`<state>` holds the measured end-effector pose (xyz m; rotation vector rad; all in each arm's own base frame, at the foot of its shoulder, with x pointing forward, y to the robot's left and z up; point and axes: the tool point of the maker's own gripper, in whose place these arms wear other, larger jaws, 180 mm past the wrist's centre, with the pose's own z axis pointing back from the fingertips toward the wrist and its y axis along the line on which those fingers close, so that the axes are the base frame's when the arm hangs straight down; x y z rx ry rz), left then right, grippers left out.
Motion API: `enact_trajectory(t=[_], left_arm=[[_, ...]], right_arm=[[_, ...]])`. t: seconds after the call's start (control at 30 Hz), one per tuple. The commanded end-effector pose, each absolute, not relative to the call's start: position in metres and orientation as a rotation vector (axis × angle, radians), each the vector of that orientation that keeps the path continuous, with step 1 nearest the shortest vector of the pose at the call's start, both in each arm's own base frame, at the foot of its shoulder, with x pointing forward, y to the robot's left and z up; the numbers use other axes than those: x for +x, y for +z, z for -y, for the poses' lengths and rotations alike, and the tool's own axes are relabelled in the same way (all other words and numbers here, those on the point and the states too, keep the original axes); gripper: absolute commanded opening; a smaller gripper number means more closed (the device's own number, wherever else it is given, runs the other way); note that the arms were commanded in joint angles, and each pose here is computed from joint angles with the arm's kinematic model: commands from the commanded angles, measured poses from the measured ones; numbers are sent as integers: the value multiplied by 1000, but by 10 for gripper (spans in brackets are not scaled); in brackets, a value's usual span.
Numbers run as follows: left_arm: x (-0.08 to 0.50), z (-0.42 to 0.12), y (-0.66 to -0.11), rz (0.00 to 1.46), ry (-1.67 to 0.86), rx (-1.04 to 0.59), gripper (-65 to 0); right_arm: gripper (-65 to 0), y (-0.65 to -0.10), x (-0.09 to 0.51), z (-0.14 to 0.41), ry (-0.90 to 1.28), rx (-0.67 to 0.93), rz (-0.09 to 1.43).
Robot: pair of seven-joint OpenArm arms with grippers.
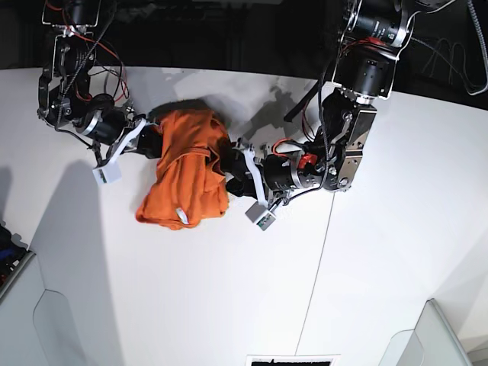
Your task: Layout the t-shirt on the table in an organized manner, then fold the t-shirt properly
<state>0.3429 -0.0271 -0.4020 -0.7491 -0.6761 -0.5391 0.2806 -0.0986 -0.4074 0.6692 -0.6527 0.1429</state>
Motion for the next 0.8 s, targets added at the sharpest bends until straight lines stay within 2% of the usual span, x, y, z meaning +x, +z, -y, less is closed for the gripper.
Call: enact_trajectory(t=[0.0,0.2,0.4,0.5,0.63,0.7,0.77], left_arm=[[360,27,-388,715,-546,-745,-214],[366,21,-384,681,-571,-722,-214],[357,-3,-359,688,-581,-766,-214],[332,-20,-352,686,-633,-748,-214],[279,-41,-370,600,-683,-708,-215],[245,-51,-382,545,-686,-700,-251],[207,-62,-389,493,-692,-690,-334]], right_arm=[[-650,-394,288,95,160,691,703],[-650,-389,290,91,153,697,726],[-650,-379,294,121,140,604,763],[-650,-371,287,134,140,572,757],[-650,-367,269,148,162,550,743],[-650,-373,252,155,171,535,708],[-650,-379,232,161,177,532,662]])
